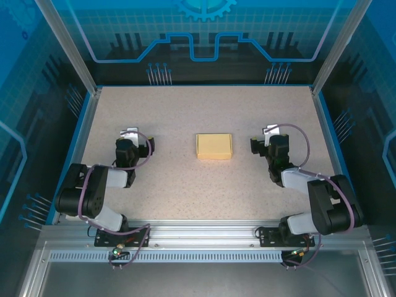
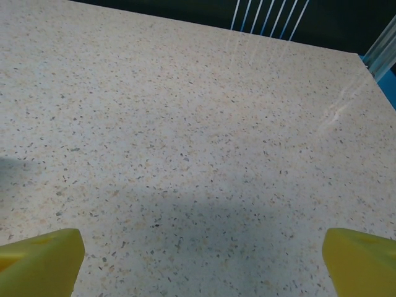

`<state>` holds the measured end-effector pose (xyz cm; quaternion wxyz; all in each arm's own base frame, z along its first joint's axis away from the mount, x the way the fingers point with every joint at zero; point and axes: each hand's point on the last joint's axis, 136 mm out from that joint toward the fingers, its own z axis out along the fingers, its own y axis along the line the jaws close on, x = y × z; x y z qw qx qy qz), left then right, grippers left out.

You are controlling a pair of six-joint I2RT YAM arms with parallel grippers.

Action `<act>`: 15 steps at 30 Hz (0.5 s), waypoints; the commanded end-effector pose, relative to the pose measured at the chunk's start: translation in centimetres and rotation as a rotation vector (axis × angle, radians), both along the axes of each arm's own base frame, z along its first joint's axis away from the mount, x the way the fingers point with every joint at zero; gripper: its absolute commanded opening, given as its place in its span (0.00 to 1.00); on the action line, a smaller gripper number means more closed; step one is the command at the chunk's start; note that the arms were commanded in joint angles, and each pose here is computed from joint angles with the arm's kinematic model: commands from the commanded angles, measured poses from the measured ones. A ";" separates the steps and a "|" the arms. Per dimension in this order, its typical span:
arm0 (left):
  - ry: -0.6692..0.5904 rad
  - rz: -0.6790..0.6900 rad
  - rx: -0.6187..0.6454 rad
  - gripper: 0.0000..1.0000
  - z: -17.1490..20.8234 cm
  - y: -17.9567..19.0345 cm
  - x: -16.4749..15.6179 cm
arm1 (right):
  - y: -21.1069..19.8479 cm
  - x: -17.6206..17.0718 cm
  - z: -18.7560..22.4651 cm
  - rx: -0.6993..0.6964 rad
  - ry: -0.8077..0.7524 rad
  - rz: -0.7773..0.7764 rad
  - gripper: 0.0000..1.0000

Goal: Fold the paper box

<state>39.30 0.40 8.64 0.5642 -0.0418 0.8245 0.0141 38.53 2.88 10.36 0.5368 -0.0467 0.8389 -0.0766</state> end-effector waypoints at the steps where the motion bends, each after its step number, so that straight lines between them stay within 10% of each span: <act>1: -0.047 -0.020 -0.038 0.99 0.9 -0.3 0.4 | 0.3 0.7 0.6 0.014 -0.068 0.038 1.00; 15: -0.047 -0.021 -0.035 0.99 1.0 -0.4 0.4 | -0.6 1.1 -0.9 0.104 -0.035 0.063 1.00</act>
